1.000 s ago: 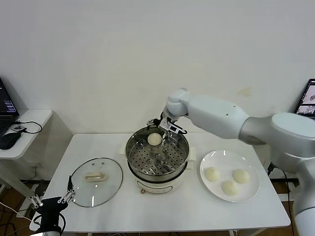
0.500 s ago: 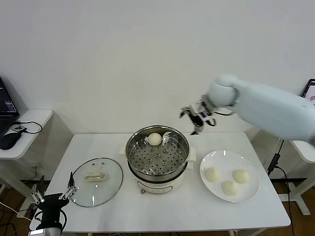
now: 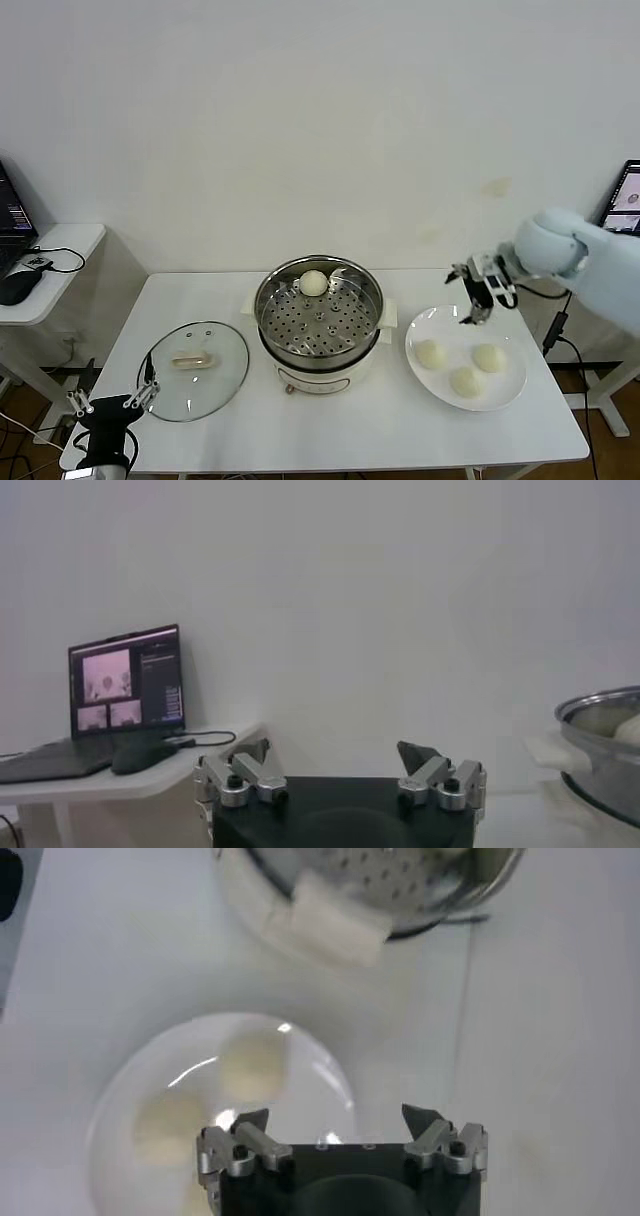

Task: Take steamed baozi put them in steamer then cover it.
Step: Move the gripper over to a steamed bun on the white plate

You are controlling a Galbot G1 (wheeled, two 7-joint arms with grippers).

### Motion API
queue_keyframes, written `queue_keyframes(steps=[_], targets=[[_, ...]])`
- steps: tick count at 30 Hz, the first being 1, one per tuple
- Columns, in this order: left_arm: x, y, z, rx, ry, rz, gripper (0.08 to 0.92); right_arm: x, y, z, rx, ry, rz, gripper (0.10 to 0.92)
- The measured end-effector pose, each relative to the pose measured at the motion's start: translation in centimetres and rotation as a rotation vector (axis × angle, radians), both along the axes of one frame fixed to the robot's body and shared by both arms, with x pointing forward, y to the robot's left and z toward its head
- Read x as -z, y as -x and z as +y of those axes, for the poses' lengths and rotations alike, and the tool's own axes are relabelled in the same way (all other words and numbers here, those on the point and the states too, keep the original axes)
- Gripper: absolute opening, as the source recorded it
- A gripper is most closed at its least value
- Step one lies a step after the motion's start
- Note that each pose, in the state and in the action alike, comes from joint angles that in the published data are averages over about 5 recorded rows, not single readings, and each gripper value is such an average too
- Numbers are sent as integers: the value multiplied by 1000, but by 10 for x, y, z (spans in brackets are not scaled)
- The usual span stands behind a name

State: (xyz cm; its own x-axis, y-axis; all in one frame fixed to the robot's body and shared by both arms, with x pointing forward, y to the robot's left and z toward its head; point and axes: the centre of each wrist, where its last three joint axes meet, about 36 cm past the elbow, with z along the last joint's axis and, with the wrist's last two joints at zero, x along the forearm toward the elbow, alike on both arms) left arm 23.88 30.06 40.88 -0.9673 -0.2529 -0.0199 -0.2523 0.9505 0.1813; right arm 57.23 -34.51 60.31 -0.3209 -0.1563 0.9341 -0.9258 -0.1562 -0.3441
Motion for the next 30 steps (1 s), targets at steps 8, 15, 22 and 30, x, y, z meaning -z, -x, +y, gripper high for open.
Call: queue_keyframes(steps=[8, 15, 22, 30], targets=[[0, 3, 2, -8, -9, 6, 823, 50, 9, -9, 35, 21, 53, 823], [1, 3, 3, -13, -9, 13, 823, 86, 6, -3, 37, 22, 75, 823], [2, 3, 5, -18, -12, 15, 823, 115, -4, 12, 30, 9, 81, 823], [5, 1, 8, -25, -12, 20, 823, 139, -13, 28, 28, 1, 85, 823]])
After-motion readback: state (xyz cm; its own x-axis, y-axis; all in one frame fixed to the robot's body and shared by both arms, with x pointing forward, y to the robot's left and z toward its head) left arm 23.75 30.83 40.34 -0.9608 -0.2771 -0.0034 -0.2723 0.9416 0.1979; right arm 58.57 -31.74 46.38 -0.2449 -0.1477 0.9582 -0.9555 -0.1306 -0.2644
